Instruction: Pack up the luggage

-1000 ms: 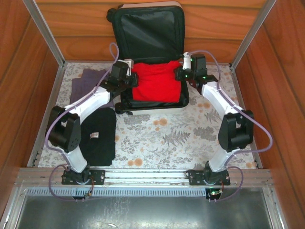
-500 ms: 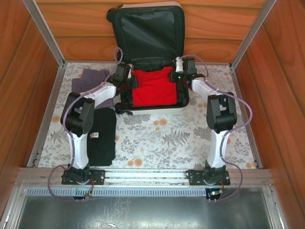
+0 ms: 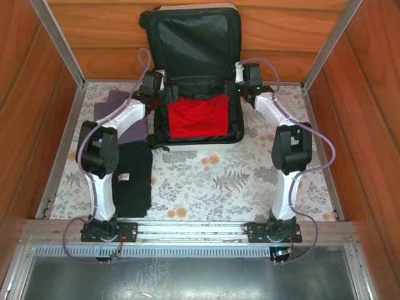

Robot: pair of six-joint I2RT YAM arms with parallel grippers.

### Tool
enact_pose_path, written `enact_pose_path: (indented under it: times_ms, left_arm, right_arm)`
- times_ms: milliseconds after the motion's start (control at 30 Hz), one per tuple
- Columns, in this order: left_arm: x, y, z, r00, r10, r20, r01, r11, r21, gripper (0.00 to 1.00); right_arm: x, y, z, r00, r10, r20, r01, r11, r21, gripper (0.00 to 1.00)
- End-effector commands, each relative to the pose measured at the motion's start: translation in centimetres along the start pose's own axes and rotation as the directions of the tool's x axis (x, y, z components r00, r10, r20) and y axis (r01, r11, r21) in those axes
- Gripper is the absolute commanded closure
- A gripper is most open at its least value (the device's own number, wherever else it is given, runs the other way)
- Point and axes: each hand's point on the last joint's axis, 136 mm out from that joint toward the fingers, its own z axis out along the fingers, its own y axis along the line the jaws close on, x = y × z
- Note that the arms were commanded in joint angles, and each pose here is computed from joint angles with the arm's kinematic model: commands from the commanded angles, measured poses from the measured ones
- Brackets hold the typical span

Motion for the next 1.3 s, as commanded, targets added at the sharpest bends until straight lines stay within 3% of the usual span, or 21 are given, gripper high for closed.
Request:
enact_pose_path:
  times_ms: [0, 200, 367, 533, 700, 933, 1100, 1267]
  left_arm:
    - [-3.9, 0.0, -5.5, 0.989, 0.111, 0.102, -0.106, 0.993, -0.054, 0.0]
    - [-4.7, 3.5, -14.7, 0.973, 0.123, 0.198, -0.075, 0.969, -0.237, 0.0]
    - [-0.7, 8.7, -23.0, 0.959, 0.05, 0.278, 0.074, 0.905, -0.418, 0.0]
    - [4.6, 12.2, -29.9, 0.915, -0.103, 0.391, 0.282, 0.855, -0.435, 0.01]
    - [9.8, 14.5, -34.2, 0.852, -0.254, 0.457, 0.451, 0.799, -0.397, 0.03]
    - [13.4, 15.5, -36.3, 0.797, -0.354, 0.49, 0.545, 0.771, -0.33, 0.04]
    - [13.2, 15.4, -38.6, 0.731, -0.391, 0.56, 0.593, 0.77, -0.236, 0.05]
    - [12.7, 15.2, -40.5, 0.698, -0.398, 0.595, 0.599, 0.78, -0.181, 0.05]
  right_arm:
    - [-2.2, -0.7, -4.5, 0.999, -0.043, 0.027, 0.041, 0.997, 0.062, 0.16]
    - [-2.1, 3.3, -10.9, 0.999, 0.043, 0.026, -0.041, 0.995, -0.093, 0.18]
    - [1.1, 8.8, -15.8, 0.991, 0.13, -0.036, -0.134, 0.963, -0.235, 0.19]
    - [6.3, 15.9, -18.3, 0.986, 0.121, -0.117, -0.154, 0.927, -0.341, 0.18]
    - [11.3, 22.6, -19.5, 0.978, 0.089, -0.191, -0.166, 0.884, -0.437, 0.21]
    - [17.1, 32.8, -18.1, 0.949, -0.088, -0.301, -0.097, 0.83, -0.549, 0.35]
    - [20.7, 39.0, -14.9, 0.912, -0.243, -0.331, -0.017, 0.782, -0.623, 0.53]
    - [22.8, 43.0, -11.6, 0.888, -0.346, -0.302, 0.058, 0.737, -0.674, 0.62]
